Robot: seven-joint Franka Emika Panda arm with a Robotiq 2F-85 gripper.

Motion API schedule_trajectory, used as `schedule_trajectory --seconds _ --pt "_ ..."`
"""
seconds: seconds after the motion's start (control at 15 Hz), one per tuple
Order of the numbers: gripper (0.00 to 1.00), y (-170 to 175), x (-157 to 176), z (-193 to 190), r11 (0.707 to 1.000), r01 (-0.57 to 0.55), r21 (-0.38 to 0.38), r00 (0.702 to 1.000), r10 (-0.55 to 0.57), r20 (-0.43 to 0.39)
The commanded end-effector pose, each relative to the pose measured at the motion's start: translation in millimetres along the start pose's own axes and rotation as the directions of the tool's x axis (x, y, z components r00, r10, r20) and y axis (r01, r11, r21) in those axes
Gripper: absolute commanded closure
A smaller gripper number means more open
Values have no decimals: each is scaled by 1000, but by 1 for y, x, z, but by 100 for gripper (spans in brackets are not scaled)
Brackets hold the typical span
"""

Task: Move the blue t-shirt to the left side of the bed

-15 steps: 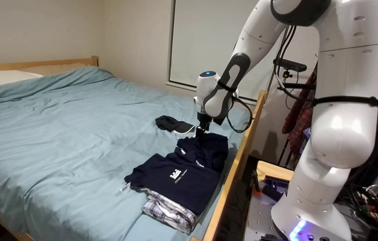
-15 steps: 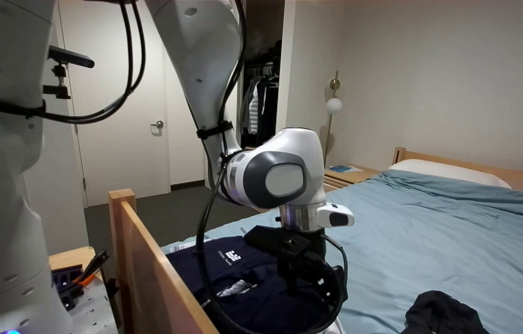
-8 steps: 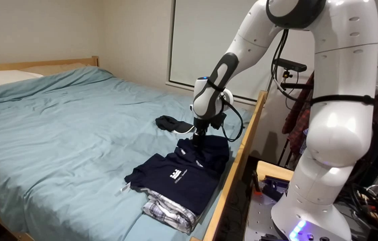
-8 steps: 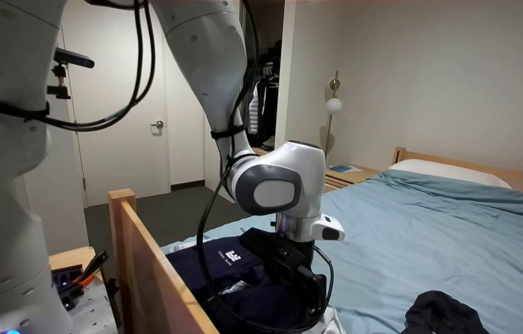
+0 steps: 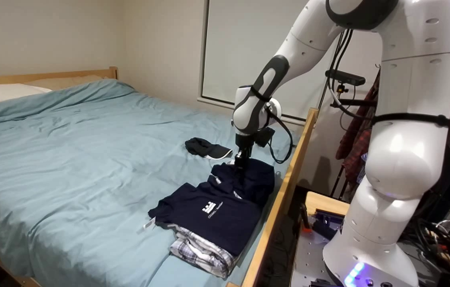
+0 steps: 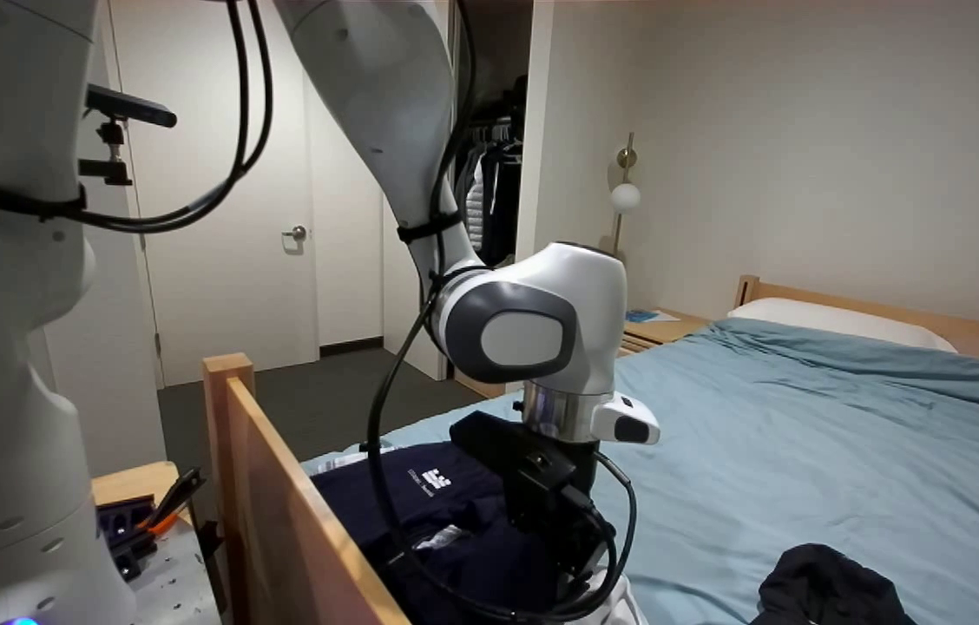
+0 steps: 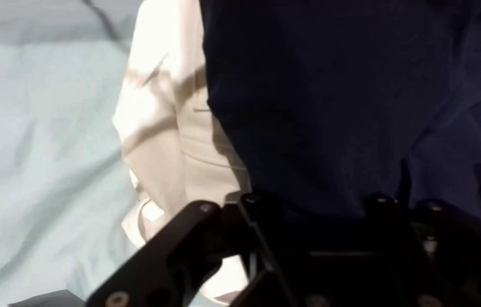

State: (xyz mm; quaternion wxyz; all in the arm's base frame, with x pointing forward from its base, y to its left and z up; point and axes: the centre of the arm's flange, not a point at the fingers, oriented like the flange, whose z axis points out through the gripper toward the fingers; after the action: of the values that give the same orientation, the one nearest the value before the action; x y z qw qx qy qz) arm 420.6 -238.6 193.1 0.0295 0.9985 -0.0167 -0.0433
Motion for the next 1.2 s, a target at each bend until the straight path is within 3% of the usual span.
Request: schedule_trajectory --seconds 0.0,0.07,0.27,0.67,0.87,1.13 --pt "86 -5 5 -7 999 51 5 999 -50 -1" --pt "92 -9 12 -9 998 70 5 997 -70 -19" --pt "92 -21 39 -25 990 143 -18 986 -144 -84" --pt "91 -47 115 -133 951 259 -172 926 -294 -236" --pt "91 -74 158 -201 900 327 -288 860 -409 -304" --pt "91 -138 211 -251 832 453 -320 756 -548 -357"
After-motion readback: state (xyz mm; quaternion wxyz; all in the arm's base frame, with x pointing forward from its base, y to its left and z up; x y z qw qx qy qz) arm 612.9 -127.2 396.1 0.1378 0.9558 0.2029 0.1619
